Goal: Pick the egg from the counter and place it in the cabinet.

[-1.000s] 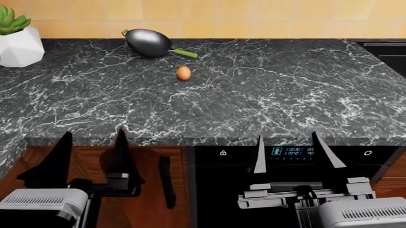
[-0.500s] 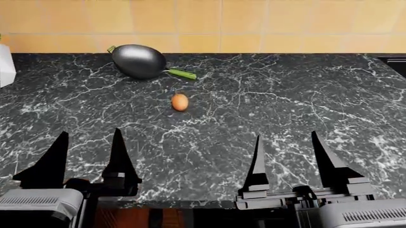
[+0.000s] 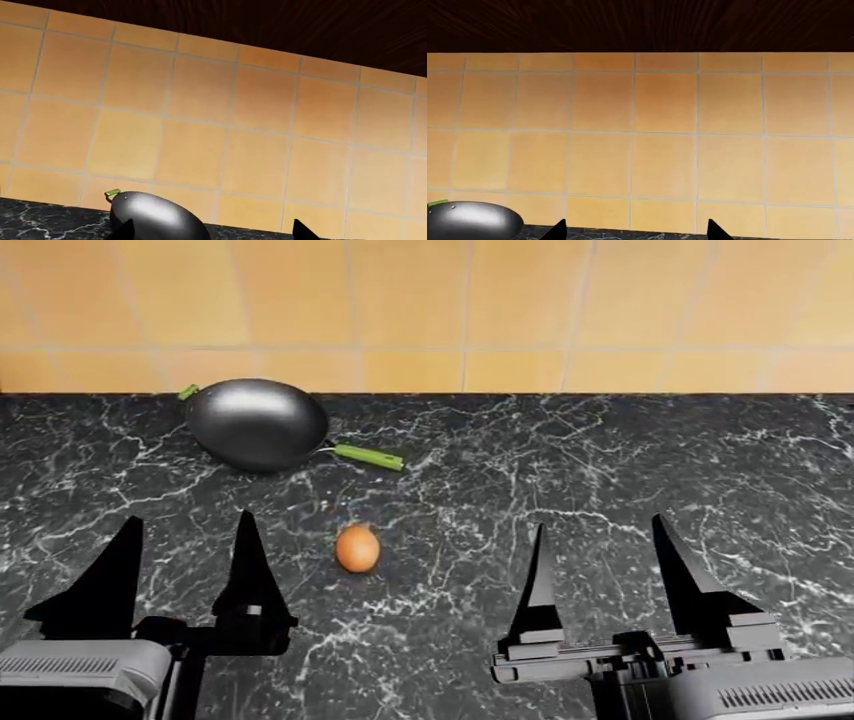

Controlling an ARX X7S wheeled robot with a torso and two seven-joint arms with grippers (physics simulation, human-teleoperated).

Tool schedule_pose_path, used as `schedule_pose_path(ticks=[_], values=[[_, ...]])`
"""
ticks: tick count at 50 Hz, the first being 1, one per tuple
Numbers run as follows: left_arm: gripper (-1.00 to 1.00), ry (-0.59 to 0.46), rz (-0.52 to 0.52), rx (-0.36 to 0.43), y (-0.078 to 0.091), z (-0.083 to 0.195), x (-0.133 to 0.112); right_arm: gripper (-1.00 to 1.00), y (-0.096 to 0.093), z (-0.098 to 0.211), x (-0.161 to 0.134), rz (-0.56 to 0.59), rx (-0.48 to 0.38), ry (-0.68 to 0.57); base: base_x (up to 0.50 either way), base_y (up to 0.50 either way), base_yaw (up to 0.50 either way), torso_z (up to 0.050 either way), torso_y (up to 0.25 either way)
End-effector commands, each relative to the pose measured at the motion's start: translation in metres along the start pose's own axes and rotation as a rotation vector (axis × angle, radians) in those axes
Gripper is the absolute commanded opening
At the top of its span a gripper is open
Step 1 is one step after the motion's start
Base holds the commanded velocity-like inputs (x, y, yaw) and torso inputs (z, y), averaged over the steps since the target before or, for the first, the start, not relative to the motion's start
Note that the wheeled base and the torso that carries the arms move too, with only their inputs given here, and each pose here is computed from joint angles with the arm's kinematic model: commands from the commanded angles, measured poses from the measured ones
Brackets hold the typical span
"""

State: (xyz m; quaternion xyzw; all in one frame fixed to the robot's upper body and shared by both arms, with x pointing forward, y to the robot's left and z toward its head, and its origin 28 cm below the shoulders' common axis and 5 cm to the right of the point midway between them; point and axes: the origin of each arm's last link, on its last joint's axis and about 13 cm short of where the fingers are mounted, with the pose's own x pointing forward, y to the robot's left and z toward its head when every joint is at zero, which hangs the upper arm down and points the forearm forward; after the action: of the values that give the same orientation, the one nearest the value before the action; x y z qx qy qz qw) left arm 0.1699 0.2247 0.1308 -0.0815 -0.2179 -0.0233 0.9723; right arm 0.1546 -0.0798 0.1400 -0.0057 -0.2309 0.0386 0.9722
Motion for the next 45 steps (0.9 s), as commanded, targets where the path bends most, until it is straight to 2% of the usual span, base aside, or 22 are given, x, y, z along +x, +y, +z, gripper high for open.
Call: schedule_pose_path(ticks=[1, 8, 12, 15, 19, 23, 31, 35, 41, 45], values=[[1.00, 0.002, -0.002, 0.004, 0.000, 0.000, 0.000, 1.00, 0.000, -0.001, -0.001, -0.003, 0.001, -0.001, 0.00, 0.00, 0.00, 0.000, 0.000], [1.00, 0.059, -0.036, 0.008, 0.000, 0.001, 0.000, 1.00, 0.000, -0.002, -0.001, -0.001, -0.003, 0.005, 0.00, 0.00, 0.00, 0.000, 0.002], [1.00, 0.149, -0.160, 0.038, 0.000, 0.007, 0.006, 1.00, -0.001, -0.003, 0.000, -0.005, -0.007, 0.015, 0.00, 0.00, 0.00, 0.000, 0.000], [1.00, 0.197, -0.295, 0.104, 0.002, 0.016, 0.017, 1.00, -0.002, -0.003, 0.000, -0.011, -0.002, 0.023, 0.00, 0.00, 0.00, 0.000, 0.000], [1.00, 0.353, -0.436, 0.134, 0.004, 0.025, 0.033, 1.00, -0.003, -0.004, -0.001, -0.014, 0.004, 0.034, 0.00, 0.00, 0.00, 0.000, 0.000], [1.00, 0.505, -0.511, 0.163, 0.007, 0.035, 0.046, 1.00, -0.003, -0.005, 0.001, -0.018, 0.015, 0.046, 0.00, 0.00, 0.00, 0.000, 0.000], [1.00, 0.730, -0.545, 0.122, 0.011, 0.058, 0.059, 1.00, -0.004, -0.006, 0.003, -0.011, 0.029, 0.059, 0.00, 0.00, 0.00, 0.000, 0.000], [1.00, 0.820, -0.548, 0.066, 0.014, 0.068, 0.062, 1.00, -0.004, -0.005, 0.004, -0.009, 0.029, 0.061, 0.00, 0.00, 0.00, 0.000, 0.000], [1.00, 0.895, -0.516, 0.054, 0.014, 0.076, 0.063, 1.00, -0.005, -0.005, 0.004, -0.006, 0.034, 0.069, 0.00, 0.00, 0.00, 0.000, 0.000], [1.00, 0.910, -0.500, 0.059, 0.014, 0.081, 0.064, 1.00, -0.004, -0.003, 0.003, 0.001, 0.042, 0.070, 0.00, 0.00, 0.00, 0.000, 0.000]])
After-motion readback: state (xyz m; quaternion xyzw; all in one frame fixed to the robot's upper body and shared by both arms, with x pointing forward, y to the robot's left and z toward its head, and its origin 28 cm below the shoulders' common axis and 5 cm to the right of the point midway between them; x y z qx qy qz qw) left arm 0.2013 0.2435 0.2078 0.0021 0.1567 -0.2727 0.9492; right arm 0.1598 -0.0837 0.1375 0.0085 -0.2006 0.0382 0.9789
